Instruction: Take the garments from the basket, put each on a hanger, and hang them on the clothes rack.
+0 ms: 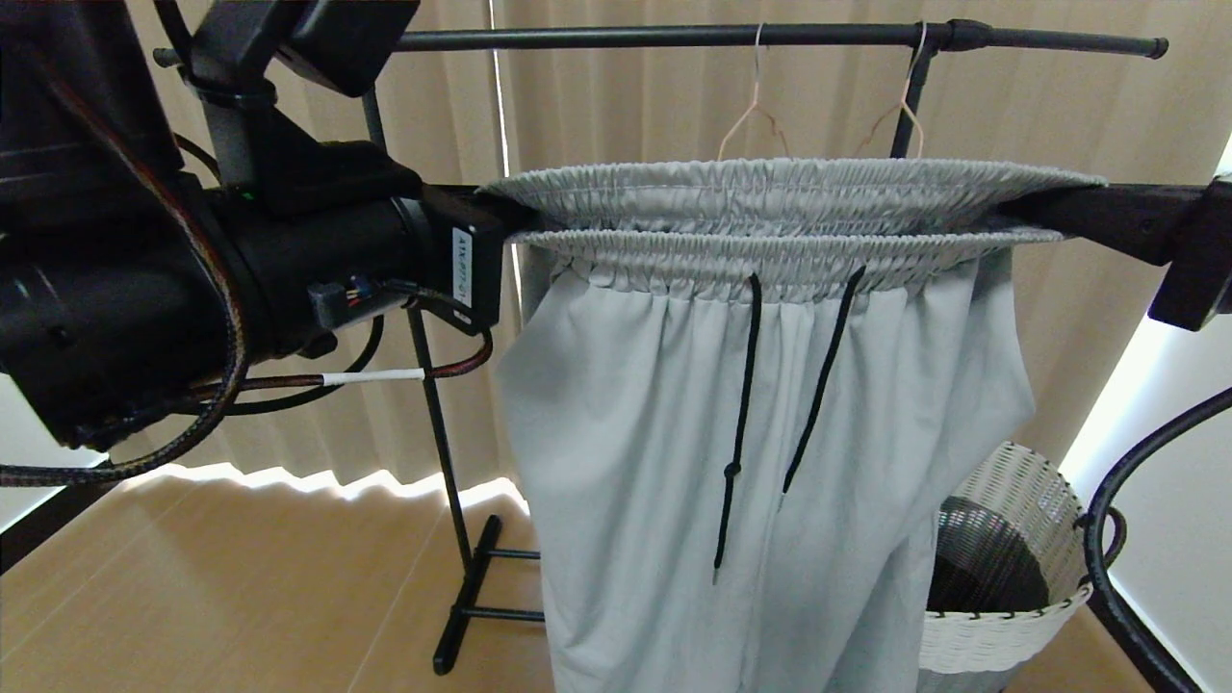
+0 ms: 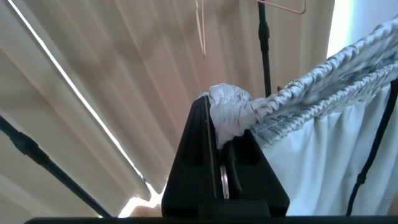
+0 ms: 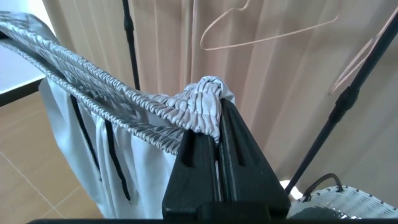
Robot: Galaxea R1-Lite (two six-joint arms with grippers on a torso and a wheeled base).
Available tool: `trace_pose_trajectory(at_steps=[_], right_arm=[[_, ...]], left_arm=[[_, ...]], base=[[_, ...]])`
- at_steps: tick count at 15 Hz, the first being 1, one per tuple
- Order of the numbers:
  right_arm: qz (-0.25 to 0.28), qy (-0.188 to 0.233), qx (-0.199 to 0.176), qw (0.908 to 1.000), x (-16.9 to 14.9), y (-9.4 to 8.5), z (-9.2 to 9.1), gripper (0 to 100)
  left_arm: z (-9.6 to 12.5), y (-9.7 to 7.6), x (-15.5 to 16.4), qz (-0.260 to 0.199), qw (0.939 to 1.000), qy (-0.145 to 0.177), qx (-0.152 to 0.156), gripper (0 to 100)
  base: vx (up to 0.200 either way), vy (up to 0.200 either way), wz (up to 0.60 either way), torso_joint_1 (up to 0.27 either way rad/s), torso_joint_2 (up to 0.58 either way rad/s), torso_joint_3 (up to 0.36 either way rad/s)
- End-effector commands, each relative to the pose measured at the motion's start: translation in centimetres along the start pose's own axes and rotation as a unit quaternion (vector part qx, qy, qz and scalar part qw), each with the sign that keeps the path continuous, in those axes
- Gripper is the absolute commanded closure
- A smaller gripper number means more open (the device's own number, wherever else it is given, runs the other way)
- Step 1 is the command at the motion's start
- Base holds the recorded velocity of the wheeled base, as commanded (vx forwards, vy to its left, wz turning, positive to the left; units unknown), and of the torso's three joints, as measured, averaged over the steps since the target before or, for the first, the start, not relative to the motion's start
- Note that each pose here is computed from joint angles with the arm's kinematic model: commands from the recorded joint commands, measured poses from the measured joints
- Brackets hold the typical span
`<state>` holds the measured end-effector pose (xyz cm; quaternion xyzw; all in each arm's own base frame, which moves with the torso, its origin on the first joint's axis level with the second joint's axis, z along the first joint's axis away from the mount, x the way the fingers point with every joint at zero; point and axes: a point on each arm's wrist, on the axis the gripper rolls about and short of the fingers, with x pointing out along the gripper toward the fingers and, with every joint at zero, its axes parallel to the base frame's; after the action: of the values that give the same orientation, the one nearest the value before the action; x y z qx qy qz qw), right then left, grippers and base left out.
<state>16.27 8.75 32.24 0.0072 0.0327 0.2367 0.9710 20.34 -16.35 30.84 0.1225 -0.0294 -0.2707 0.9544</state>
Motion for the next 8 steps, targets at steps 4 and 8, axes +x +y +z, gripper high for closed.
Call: trace_pose_trajectory(at_steps=[4,8], right_arm=[[0.003,-0.028,0.001,0.9996,0.21,0.04,0.84,100],[0.003,-0.015,0.000,0.9999,0.17,0.05,0.27,0]], left_arm=[[0.43,0.17,-0.38,0.002,0.9999,-0.009,0.007,100],[0.55,0.18,-0.53,0.002,0.9999,-0.011,0.007,100]], base=[[0.000,0.000,0.00,0.000,0.00,0.000],[0.000,0.000,0.00,0.000,0.00,0.000]])
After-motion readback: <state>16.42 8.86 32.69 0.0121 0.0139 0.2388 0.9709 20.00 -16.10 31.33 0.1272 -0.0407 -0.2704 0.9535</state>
